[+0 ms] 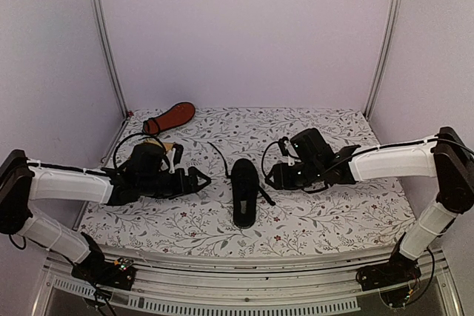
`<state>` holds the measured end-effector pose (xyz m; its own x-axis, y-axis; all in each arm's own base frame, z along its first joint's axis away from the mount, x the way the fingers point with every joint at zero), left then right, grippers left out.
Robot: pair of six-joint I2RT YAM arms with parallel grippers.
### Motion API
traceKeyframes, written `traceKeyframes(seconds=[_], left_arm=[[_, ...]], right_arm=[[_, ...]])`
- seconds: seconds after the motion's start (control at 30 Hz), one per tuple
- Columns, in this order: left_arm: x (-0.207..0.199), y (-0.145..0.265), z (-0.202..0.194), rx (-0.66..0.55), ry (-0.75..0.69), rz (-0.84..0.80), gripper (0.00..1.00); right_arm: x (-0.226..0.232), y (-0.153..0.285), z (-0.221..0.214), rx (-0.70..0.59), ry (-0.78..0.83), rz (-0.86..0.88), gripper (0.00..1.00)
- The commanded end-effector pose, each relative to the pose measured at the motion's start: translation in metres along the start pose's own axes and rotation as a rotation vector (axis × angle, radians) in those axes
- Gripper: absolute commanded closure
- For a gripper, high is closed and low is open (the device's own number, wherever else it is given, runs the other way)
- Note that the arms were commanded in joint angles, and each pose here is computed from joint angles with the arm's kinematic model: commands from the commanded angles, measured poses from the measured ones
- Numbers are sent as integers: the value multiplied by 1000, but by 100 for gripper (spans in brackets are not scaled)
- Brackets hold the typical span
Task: Tie the shoes
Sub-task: Adjust the shoelace on the shoe, then pick up the shoelace from the shoe.
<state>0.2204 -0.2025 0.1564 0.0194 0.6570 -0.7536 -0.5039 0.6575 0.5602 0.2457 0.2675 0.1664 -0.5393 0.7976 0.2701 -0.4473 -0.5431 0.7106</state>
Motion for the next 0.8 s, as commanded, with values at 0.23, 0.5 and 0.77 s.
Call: traceKeyframes(seconds=[0.23,0.5,0.77], left_arm=[[-3,60,11,-317,-36,5,3],[24,94,20,-458,115,67,3],[34,99,19,-411,129,-15,3]], right_arm=[[6,-53,32,19,323,118,54],[11,-80,40,40,429,171,58],[6,-96,31,85,453,163,67]])
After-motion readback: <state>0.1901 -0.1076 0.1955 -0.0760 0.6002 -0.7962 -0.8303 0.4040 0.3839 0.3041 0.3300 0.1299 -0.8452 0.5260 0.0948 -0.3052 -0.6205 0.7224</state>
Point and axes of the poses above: each gripper's point midway between its finger pads, its own y axis back along the fingers, its own x axis along the line the jaws close on, z = x × y, the point moved 10 cm from there along y, back along the fingers, and after that the axes turned 15 degrees about y, right-handed, at the moved point
